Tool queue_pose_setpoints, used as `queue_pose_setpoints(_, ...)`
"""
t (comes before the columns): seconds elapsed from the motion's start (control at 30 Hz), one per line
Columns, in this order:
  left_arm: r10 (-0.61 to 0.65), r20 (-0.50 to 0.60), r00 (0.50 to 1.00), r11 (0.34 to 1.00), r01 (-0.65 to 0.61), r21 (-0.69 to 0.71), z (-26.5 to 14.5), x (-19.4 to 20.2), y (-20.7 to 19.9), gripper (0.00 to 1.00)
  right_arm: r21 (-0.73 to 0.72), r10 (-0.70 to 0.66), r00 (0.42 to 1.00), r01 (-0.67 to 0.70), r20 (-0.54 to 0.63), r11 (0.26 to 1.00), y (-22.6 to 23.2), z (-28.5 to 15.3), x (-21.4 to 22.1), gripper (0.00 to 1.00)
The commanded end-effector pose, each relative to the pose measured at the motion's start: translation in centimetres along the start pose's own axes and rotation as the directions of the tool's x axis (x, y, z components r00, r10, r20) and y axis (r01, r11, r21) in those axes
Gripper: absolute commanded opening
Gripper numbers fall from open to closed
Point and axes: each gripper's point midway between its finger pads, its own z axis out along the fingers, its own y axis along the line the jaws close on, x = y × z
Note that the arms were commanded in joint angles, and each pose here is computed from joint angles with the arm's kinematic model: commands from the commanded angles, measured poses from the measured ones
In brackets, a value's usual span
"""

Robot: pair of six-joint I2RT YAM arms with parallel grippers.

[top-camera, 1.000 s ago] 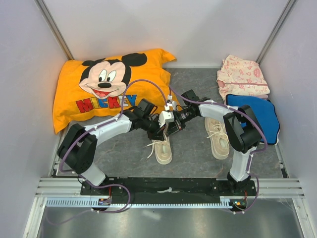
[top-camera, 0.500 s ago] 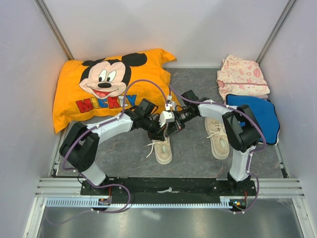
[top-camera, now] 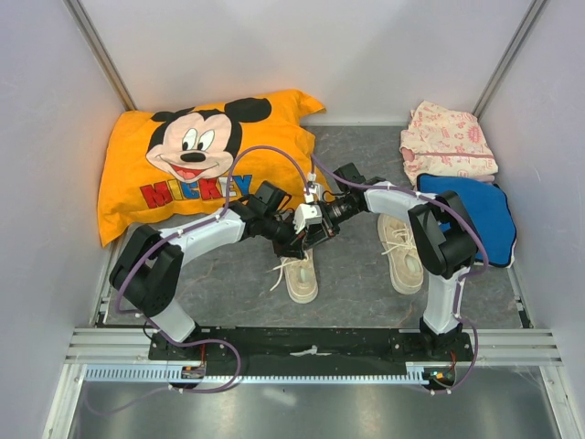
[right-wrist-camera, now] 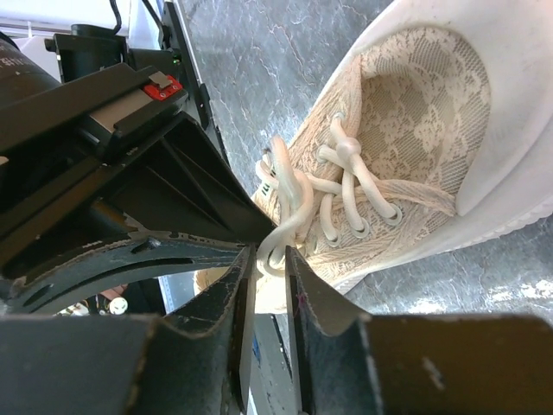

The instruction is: Tie the shoes

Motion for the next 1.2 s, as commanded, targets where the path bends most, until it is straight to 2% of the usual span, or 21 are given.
queue_pose_setpoints(0.0,0.048,0.058,0.997,0.999,-0.048,-0.002,0.0,-1.6,0.3,0.03,-0.063,-0.043,0.999,0.043,0.010,0.997,1.6,0.0,-1.1,0.29)
queue_pose_setpoints(0.1,0.053,0.062,0.997,0.999,-0.053,0.001,0.0,-1.6,0.3,0.03,-0.050,-0.024,1.000,0.024,0.006,0.998,1.2,0.1,-1.0,0.29)
queue_pose_setpoints(0.17,0.053,0.063,0.997,0.999,-0.053,-0.001,0.0,-1.6,0.3,0.03,-0.046,-0.023,1.000,0.023,0.005,0.999,0.9,0.2,-1.0,0.26)
queue_pose_setpoints(0.3,0.058,0.062,0.996,0.998,-0.058,-0.006,-0.1,-1.6,0.3,0.02,-0.043,-0.025,1.000,0.025,0.004,0.999,0.9,0.3,-1.0,0.11)
queue_pose_setpoints(0.4,0.060,0.059,0.996,0.998,-0.060,-0.011,-0.1,-1.4,0.4,0.03,-0.042,-0.032,0.999,0.032,0.007,0.999,1.1,0.2,-1.1,0.05)
queue_pose_setpoints(0.47,0.053,0.052,0.997,0.999,-0.052,-0.016,-0.1,-1.3,0.5,0.02,-0.046,-0.036,0.999,0.036,0.008,0.998,1.3,0.1,-1.1,0.09)
queue_pose_setpoints(0.5,0.051,0.052,0.997,0.999,-0.050,-0.016,-0.1,-1.3,0.5,0.02,-0.047,-0.041,0.999,0.041,0.012,0.998,1.5,-0.1,-1.1,0.20)
queue_pose_setpoints(0.6,0.050,0.051,0.997,0.999,-0.049,-0.016,-0.1,-1.3,0.5,0.02,-0.050,-0.045,0.999,0.045,0.008,0.998,1.9,-0.4,-0.9,0.34)
queue_pose_setpoints(0.73,0.054,0.043,0.998,0.998,-0.053,-0.014,-0.1,-1.0,0.4,0.02,-0.035,-0.024,0.999,0.025,0.033,0.999,1.6,-1.8,-1.2,0.41)
queue_pose_setpoints(0.93,0.054,0.042,0.998,0.998,-0.053,-0.013,-0.2,-0.9,0.4,0.02,-0.011,-0.001,0.999,0.002,0.042,1.000,0.2,-2.2,-1.0,0.34)
queue_pose_setpoints(1.1,0.060,0.044,0.997,0.998,-0.059,-0.012,-0.1,-1.0,0.5,0.02,0.069,0.006,0.999,-0.010,0.052,0.998,-1.5,-1.9,-1.5,0.17)
queue_pose_setpoints(1.17,0.057,0.041,0.998,0.998,-0.056,-0.009,0.0,-0.9,0.5,0.02,0.095,-0.011,0.998,0.006,0.054,0.995,-1.8,-1.7,-1.9,0.14)
